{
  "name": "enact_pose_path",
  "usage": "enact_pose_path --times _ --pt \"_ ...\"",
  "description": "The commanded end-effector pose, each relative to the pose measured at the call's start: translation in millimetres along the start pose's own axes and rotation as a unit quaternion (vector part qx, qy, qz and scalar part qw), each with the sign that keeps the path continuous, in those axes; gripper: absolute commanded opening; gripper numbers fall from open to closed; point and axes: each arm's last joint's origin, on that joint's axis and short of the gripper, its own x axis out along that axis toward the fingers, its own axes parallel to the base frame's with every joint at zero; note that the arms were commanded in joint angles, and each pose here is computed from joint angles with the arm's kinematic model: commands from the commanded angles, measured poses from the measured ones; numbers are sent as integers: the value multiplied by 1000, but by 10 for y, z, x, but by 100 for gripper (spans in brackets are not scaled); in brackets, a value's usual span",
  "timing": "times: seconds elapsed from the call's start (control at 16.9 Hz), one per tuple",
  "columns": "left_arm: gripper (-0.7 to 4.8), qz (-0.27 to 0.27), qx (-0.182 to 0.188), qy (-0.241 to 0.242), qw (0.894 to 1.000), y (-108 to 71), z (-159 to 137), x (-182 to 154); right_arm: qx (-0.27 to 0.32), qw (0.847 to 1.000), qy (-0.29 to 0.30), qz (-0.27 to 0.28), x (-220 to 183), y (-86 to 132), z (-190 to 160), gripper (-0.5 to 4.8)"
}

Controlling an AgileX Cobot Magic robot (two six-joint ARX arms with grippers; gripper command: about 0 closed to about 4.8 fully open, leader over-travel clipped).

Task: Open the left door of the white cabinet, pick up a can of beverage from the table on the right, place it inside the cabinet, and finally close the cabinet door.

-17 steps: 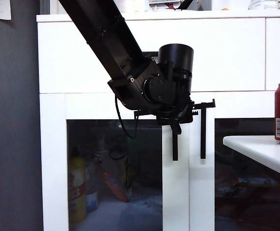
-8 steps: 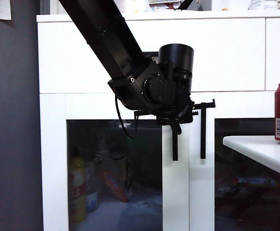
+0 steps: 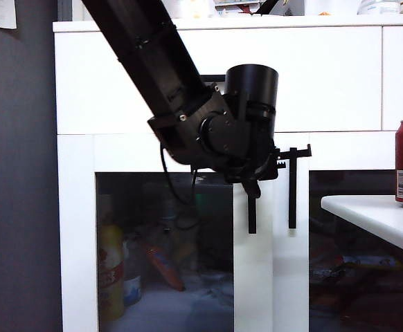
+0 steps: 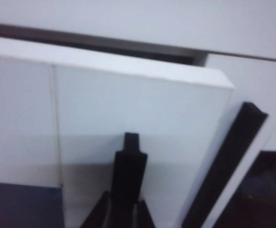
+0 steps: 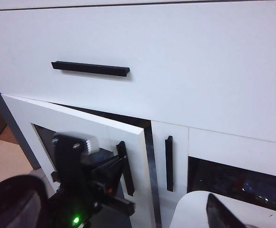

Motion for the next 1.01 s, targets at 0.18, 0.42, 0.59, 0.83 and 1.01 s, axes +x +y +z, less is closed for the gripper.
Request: enact_pose_path --times 0.18,0.42,0.59,0.83,1.01 --pt "-5 -21 71 113 991 132 -317 -379 -2 1000 19 7 52 -12 -32 479" --pt "-5 -23 78 121 989 235 -52 -615 11 998 65 20 356 -86 -167 479" --pt "-5 -34 58 94 993 190 174 -693 0 997 55 50 653 -153 -233 461" --pt "-5 -40 50 82 995 170 261 -719 16 993 100 67 1132 -294 -479 203" --pt "-5 -48 55 93 993 170 226 -717 20 990 105 88 1247 -313 -478 156"
